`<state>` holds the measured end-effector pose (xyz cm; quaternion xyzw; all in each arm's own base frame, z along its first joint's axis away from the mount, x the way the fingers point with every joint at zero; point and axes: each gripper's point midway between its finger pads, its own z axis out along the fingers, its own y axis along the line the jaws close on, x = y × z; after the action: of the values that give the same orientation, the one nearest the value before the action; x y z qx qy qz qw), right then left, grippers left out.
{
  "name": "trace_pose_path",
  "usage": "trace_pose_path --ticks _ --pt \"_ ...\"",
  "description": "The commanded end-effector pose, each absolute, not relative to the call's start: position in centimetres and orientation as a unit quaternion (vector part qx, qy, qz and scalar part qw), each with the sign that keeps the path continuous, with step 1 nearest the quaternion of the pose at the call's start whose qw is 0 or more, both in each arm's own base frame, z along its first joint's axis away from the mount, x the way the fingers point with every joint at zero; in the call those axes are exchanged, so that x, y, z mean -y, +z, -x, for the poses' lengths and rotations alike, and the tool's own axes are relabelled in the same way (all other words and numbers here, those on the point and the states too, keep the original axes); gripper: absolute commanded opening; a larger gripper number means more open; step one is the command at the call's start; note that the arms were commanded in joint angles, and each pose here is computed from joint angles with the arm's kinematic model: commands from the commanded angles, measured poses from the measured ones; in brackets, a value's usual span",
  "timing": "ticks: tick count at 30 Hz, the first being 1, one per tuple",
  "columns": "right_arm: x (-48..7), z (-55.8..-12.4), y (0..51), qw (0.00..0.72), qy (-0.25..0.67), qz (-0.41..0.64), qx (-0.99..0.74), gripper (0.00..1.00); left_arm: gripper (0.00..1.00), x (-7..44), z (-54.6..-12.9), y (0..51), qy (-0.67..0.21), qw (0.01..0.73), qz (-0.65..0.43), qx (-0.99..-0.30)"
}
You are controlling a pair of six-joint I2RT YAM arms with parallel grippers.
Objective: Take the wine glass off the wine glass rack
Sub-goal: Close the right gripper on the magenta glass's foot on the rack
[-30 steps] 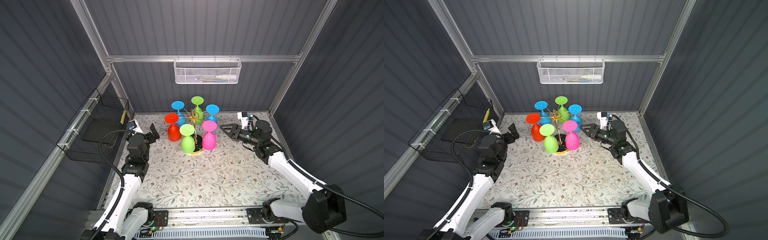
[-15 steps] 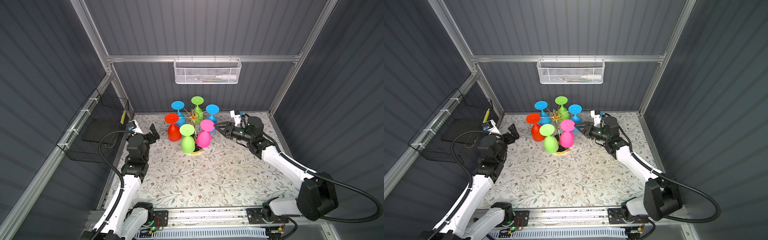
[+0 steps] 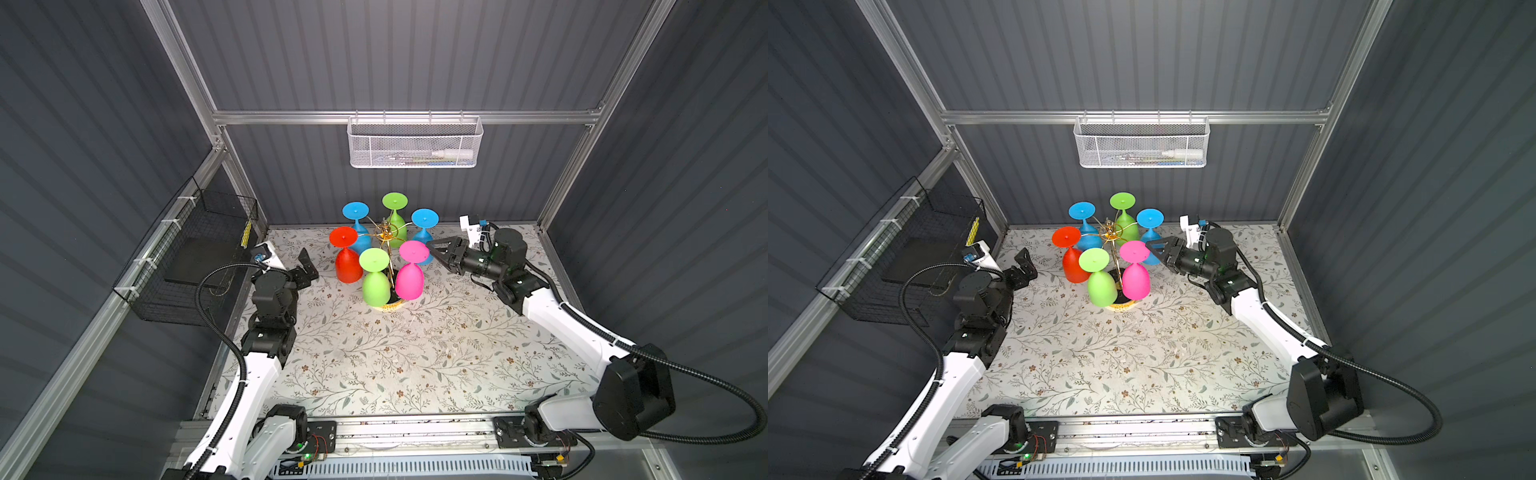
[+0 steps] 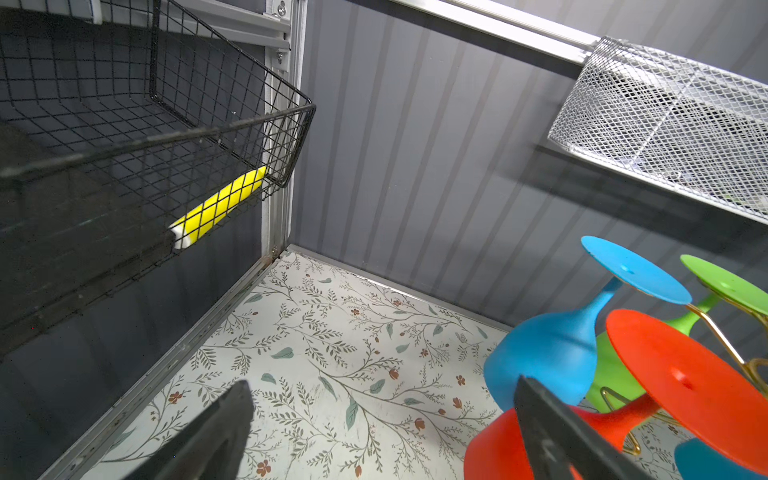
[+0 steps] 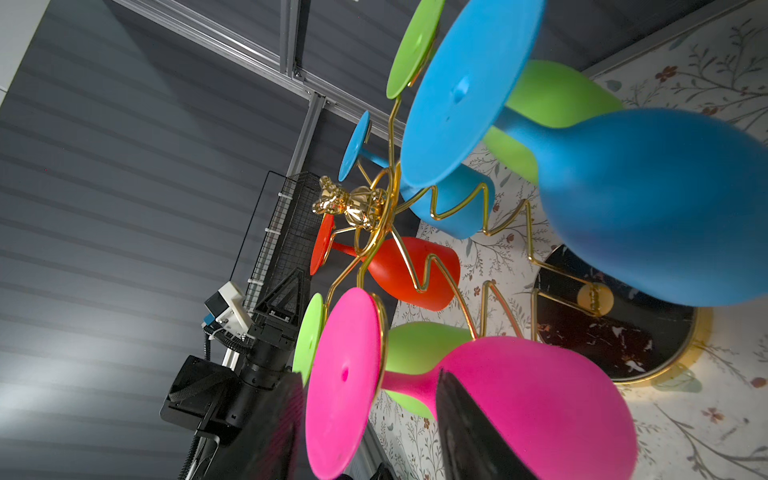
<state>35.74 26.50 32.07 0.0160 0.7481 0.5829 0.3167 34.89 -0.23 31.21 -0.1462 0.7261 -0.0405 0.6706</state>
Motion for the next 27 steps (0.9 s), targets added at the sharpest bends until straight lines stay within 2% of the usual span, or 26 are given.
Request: trace_pose_path --ticks 1,5,16,27 --pt "-26.9 -35.3 32.8 0.326 0.566 -0.004 -0.757 0.54 1.0 0.1 -34.7 30.6 -0.041 0.667 0.155 -0.728" --pt "-27.3 -35.4 32.5 0.321 0.563 -0.006 -0.762 0.52 1.0 0.2 -34.8 30.6 -0.044 0.668 0.155 -0.727" --pt "-27.9 -35.7 31.7 0.308 0.556 -0.013 -0.772 0.3 1.0 0.0 -34.3 30.6 -0.039 0.668 0.156 -0.727" --pt "-27.7 -35.5 32.1 0.306 0.562 -0.025 -0.768 0.17 1.0 -0.3 -34.0 30.6 -0.033 0.668 0.158 -0.726"
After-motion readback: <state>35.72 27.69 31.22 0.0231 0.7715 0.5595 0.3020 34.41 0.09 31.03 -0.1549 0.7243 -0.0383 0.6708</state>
